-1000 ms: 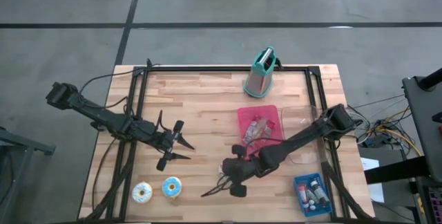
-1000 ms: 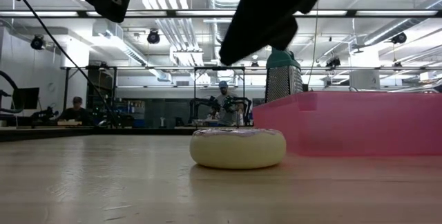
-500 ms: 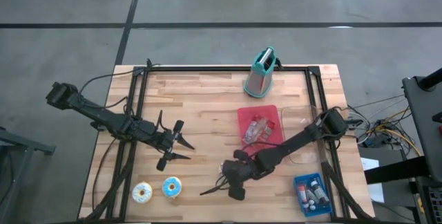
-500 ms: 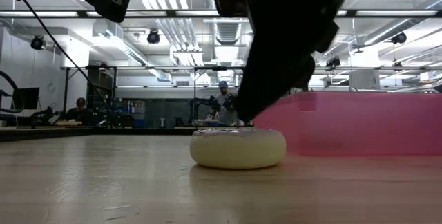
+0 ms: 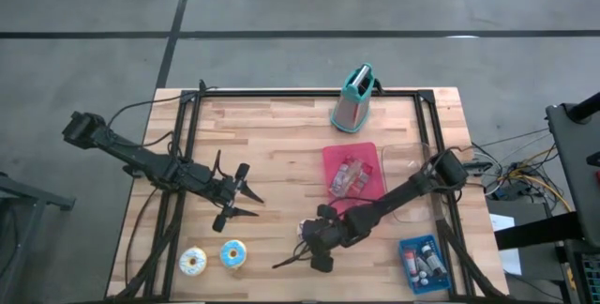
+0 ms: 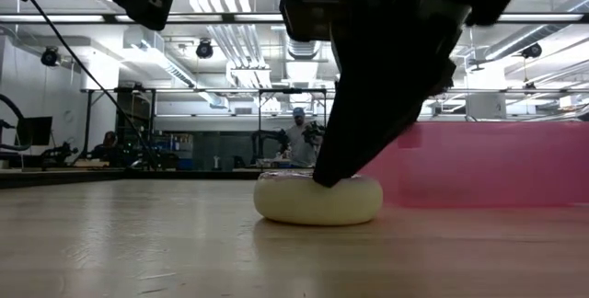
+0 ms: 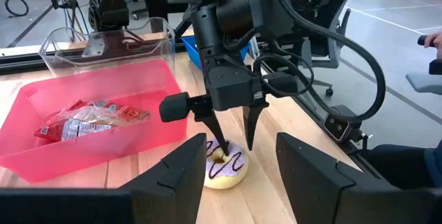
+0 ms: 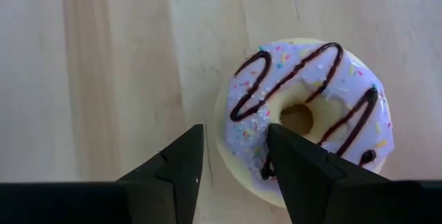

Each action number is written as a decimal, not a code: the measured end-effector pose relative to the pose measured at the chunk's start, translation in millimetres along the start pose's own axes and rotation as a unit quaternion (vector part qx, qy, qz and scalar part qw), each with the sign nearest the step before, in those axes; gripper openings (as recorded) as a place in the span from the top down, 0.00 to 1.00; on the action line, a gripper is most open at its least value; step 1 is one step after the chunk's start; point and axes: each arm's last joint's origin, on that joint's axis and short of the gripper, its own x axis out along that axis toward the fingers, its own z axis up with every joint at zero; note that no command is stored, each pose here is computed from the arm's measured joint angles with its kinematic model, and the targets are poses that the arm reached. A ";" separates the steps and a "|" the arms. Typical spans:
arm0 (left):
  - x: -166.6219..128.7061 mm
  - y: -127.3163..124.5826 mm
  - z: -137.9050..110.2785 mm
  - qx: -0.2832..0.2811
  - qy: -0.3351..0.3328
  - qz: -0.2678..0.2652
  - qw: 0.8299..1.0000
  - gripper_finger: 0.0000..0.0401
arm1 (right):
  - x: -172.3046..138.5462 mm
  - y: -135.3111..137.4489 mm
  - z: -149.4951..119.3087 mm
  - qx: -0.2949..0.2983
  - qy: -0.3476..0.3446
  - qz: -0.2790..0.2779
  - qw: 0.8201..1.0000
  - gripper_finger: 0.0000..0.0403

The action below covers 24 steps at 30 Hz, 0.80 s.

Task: Pick & Place Food Item
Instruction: Put the purple donut into the transparent bin

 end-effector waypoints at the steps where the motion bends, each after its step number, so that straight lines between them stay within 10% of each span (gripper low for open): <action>1: 0.0 0.0 -0.1 0.000 0.000 0.000 1.000 0.55 | 1.8 -0.3 -0.8 -0.002 0.002 -0.003 1.000 0.60; 24: 0.0 0.0 -0.1 0.000 0.000 0.000 1.000 0.55 | 4.6 -0.9 -2.9 -0.004 0.003 -0.015 1.000 0.87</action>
